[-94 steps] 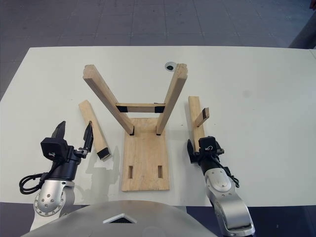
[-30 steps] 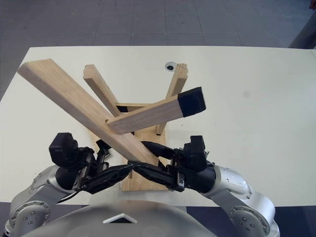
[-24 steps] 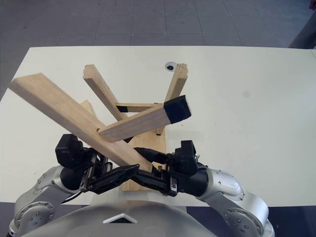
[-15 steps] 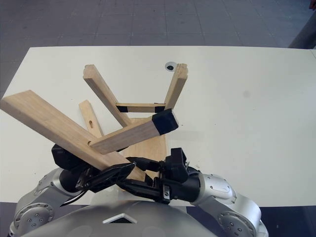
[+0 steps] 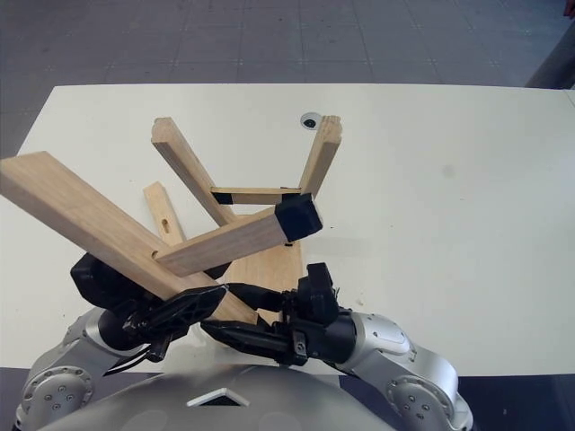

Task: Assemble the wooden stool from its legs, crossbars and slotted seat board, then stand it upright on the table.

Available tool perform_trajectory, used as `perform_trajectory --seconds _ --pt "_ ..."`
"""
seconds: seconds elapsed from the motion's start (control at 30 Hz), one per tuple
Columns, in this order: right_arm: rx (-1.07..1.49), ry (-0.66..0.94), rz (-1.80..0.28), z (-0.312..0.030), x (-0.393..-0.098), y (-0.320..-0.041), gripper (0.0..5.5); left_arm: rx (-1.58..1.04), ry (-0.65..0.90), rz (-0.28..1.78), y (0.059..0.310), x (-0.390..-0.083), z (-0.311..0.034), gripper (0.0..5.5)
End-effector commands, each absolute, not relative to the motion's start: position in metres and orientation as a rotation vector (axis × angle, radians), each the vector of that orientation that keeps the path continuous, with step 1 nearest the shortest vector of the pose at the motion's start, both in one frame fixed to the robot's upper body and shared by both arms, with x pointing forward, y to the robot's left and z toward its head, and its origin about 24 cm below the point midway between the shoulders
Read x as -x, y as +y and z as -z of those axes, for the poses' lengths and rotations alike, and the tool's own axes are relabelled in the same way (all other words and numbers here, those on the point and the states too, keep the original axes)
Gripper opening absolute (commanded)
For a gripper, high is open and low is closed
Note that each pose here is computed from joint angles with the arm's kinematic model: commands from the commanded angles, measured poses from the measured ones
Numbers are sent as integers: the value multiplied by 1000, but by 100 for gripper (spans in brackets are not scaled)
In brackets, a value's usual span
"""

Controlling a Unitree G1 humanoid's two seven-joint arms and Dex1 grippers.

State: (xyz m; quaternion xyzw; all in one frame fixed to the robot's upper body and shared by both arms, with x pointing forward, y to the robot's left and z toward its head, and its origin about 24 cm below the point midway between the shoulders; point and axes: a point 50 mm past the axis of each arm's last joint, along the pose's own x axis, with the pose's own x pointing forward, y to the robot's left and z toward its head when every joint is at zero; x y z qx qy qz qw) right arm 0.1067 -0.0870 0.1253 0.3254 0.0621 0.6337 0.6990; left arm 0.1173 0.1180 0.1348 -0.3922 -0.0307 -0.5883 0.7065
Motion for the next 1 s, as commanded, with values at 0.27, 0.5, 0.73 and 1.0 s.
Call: perform_trajectory --seconds 0.27,0.5,0.73,1.0 --pt "-898 157 -1400 -124 -110 -85 205 869 -165 1276 122 -125 -140 205" --pt "-901 202 -1370 -119 -113 -84 253 823 -148 1275 122 -123 -137 205" --pt "-869 199 -1355 -121 -117 -90 379 697 -125 1273 129 -123 -129 205" --pt "-743 144 -1247 -126 -133 -120 512 371 -154 1284 150 -133 -106 205"
